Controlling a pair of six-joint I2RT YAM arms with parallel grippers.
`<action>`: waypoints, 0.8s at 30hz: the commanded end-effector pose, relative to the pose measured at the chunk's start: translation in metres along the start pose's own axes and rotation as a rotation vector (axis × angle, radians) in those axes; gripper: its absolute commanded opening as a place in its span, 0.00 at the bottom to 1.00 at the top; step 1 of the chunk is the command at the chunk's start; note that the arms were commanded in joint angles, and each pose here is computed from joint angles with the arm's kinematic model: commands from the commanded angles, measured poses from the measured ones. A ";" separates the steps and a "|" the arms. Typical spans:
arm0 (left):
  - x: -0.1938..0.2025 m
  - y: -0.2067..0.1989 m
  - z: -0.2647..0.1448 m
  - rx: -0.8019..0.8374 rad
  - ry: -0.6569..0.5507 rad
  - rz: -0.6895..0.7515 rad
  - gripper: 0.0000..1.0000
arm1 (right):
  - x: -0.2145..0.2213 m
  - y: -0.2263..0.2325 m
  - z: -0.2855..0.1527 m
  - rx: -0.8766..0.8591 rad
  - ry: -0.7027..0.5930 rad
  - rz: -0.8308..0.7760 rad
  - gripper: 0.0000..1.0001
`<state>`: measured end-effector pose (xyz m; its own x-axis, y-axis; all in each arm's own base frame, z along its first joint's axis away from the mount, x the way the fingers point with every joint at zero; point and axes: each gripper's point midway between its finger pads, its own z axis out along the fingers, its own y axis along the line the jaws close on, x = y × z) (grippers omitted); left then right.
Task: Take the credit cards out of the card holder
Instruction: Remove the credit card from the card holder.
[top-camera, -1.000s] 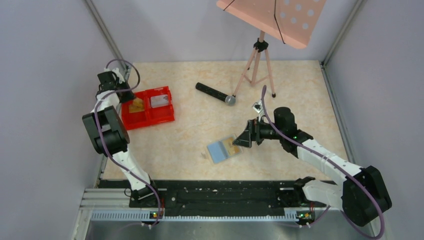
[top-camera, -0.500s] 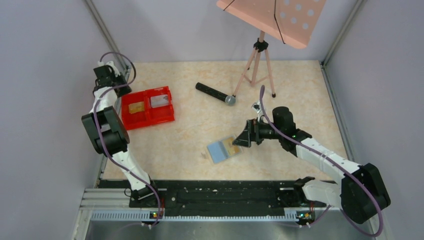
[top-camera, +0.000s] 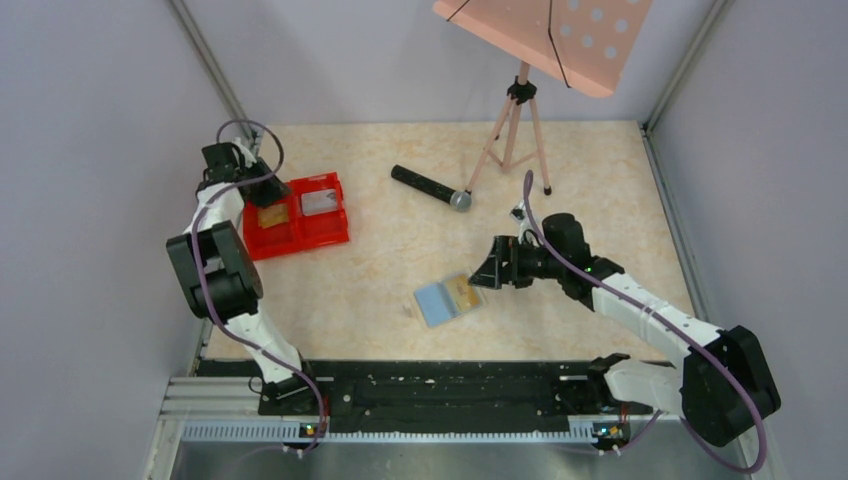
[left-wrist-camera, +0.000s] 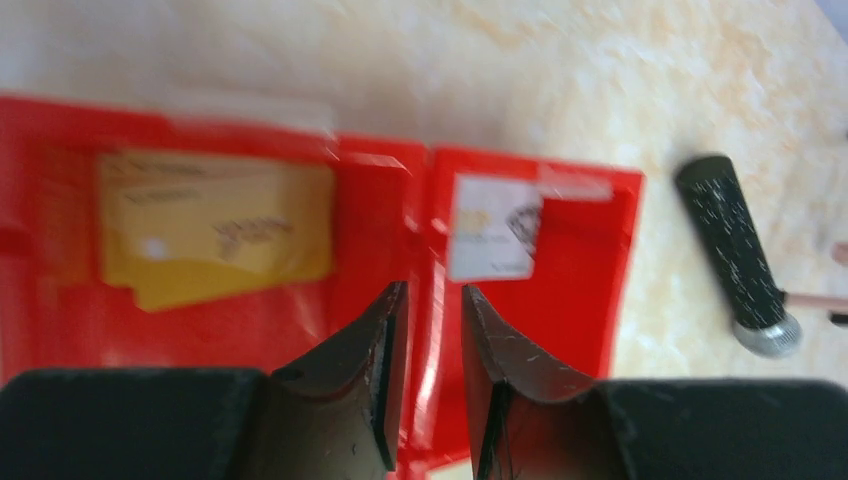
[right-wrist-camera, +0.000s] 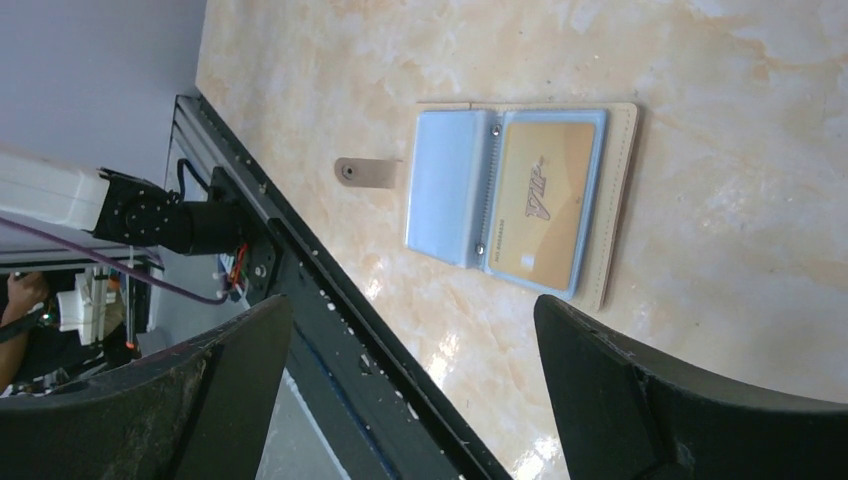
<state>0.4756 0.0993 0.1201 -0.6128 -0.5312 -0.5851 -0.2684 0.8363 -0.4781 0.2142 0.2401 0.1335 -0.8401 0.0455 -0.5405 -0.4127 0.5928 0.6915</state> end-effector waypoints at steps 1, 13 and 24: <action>0.029 -0.067 -0.036 0.145 0.043 -0.033 0.31 | -0.006 0.005 -0.001 -0.003 -0.021 0.018 0.87; 0.204 -0.205 -0.117 0.412 0.298 0.249 0.31 | 0.005 -0.016 0.003 0.077 -0.009 0.032 0.70; 0.307 -0.233 -0.152 0.607 0.388 0.277 0.31 | 0.005 -0.034 0.019 0.100 -0.007 0.006 0.60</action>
<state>0.2360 -0.2244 0.1394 -0.8870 -0.0751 -0.4556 0.2747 0.7071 -0.6515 0.2189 0.2330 0.0974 -0.8780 0.0480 -0.4762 -0.3244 0.6719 0.6659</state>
